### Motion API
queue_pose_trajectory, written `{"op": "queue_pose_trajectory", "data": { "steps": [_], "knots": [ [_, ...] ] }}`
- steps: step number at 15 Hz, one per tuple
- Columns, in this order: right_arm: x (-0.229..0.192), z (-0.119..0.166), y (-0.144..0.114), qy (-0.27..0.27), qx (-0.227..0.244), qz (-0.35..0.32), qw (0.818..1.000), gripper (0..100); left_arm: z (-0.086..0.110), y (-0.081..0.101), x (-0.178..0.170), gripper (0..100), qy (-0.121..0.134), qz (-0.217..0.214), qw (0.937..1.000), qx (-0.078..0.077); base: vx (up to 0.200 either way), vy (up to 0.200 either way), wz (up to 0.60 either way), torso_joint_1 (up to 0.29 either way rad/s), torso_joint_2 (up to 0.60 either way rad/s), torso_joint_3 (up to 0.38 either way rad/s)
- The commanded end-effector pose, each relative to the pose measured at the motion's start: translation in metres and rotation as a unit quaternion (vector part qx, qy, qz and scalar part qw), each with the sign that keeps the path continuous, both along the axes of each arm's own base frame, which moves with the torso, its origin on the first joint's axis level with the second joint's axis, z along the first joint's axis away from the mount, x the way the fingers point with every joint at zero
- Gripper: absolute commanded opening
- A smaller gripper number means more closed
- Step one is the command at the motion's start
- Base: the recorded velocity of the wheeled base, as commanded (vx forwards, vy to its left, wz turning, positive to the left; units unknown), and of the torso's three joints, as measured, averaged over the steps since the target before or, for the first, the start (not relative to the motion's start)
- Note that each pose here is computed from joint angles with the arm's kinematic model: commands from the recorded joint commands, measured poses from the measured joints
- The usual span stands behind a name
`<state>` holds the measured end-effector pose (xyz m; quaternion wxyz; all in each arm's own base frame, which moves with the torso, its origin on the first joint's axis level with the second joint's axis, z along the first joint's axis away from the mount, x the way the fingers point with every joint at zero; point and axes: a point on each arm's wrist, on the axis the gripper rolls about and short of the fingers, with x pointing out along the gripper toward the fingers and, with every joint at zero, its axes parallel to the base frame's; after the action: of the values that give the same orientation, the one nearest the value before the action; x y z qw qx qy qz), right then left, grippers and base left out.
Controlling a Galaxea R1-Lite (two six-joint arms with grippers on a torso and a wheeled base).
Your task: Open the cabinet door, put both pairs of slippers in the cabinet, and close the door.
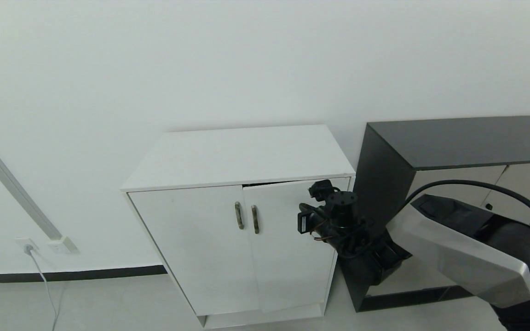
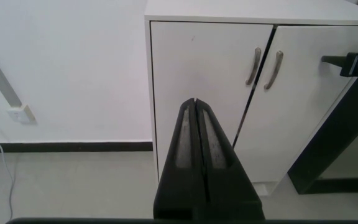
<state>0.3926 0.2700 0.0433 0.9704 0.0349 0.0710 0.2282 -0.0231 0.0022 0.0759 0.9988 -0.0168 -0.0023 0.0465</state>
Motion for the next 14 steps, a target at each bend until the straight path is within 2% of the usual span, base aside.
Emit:
{"op": "queue_pose_trajectory", "data": {
  "steps": [1, 14],
  "knots": [
    [0.0010, -0.0010, 0.0007, -0.001, 0.001, 0.000, 1.000, 0, 0.0000, 0.0000, 0.0001, 0, 0.001, 0.000, 1.0000, 0.000, 0.000, 0.000, 0.00, 0.000, 0.00, 0.000],
    [0.0087, -0.0009, 0.0016, -0.015, -0.003, -0.003, 1.000, 0, 0.0000, 0.0000, 0.0001, 0, 0.001, -0.001, 1.0000, 0.000, 0.000, 0.000, 0.00, 0.000, 0.00, 0.000]
  ]
}}
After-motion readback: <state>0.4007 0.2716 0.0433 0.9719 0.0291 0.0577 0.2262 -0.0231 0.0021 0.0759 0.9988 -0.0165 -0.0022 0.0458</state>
